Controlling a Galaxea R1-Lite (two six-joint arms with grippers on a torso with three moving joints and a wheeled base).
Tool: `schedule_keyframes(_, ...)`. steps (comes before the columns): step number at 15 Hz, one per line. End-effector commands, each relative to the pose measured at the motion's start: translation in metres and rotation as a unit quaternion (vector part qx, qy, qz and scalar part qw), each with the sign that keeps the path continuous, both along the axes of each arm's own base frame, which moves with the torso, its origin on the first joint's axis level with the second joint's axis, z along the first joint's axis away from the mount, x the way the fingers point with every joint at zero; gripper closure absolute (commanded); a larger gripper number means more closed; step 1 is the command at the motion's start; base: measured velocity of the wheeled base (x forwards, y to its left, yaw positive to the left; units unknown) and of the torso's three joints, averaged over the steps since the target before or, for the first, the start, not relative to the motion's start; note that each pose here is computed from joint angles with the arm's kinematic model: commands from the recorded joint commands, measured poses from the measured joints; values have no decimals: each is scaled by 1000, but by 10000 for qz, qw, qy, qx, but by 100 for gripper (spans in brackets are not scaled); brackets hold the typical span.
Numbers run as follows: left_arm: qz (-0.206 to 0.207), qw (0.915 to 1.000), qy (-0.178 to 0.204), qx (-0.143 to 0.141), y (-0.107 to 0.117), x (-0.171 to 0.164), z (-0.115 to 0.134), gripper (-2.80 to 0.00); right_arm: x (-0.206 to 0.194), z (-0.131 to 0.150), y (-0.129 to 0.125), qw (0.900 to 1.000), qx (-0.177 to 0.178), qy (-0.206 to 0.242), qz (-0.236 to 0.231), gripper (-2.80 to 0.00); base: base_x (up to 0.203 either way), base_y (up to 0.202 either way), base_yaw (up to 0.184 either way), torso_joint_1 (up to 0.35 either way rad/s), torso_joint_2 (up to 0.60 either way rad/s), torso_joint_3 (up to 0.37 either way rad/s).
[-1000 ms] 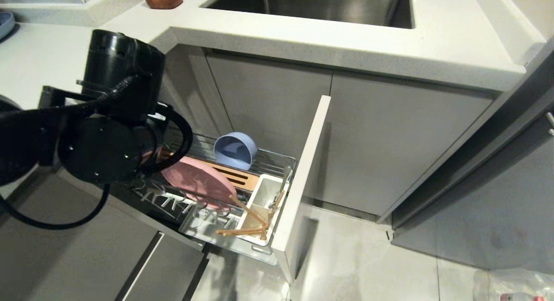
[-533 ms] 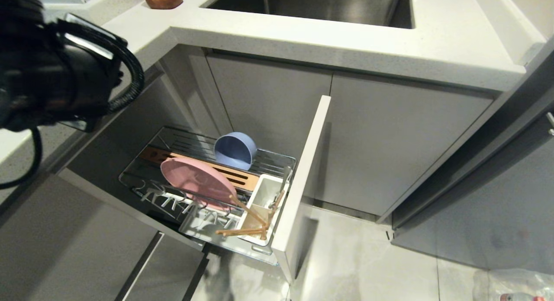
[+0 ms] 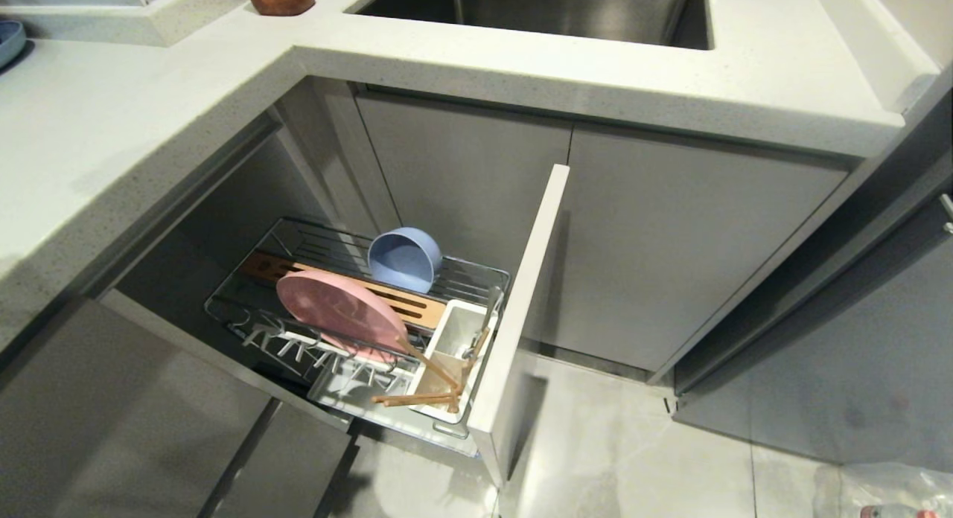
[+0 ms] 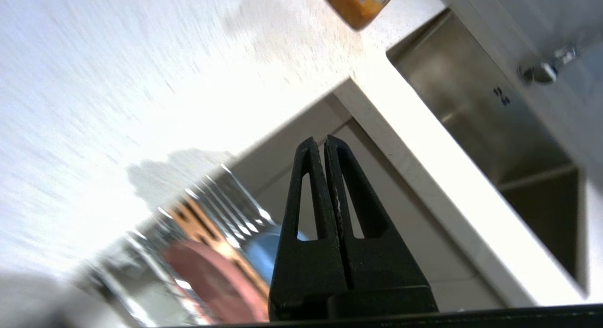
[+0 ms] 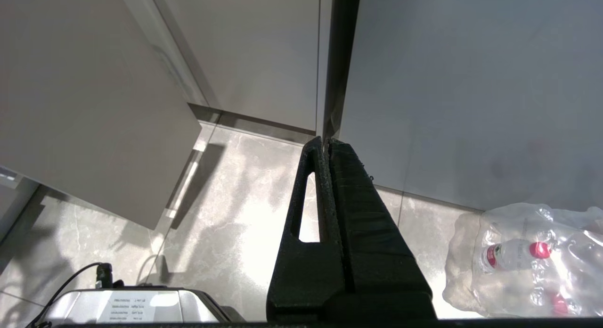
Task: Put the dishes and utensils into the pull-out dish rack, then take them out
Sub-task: Pick up the plate and place it in the cupboard, then take the plate out of the cupboard
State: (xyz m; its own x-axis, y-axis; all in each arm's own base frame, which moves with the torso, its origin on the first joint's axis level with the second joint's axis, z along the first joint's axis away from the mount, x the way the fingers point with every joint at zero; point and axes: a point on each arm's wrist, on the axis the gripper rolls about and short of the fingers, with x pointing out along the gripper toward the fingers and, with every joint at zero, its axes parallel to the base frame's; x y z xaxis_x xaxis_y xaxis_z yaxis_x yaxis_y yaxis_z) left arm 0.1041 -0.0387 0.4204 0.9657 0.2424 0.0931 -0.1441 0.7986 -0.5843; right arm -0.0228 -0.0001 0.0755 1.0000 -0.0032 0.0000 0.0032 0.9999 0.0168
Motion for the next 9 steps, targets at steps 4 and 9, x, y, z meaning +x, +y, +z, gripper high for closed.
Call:
schedule_keyframes(4, -778, 9936, -303, 766, 42, -89, -5, 0, 0, 0, 0, 10000, 0, 8, 1, 0, 0, 0, 0, 0, 0, 0)
schedule_keyframes(9, -850, 9863, 81, 1411, 45, -132, -54, 0, 0, 0, 0, 10000, 0, 8, 16, 0, 0, 0, 0, 0, 0, 0)
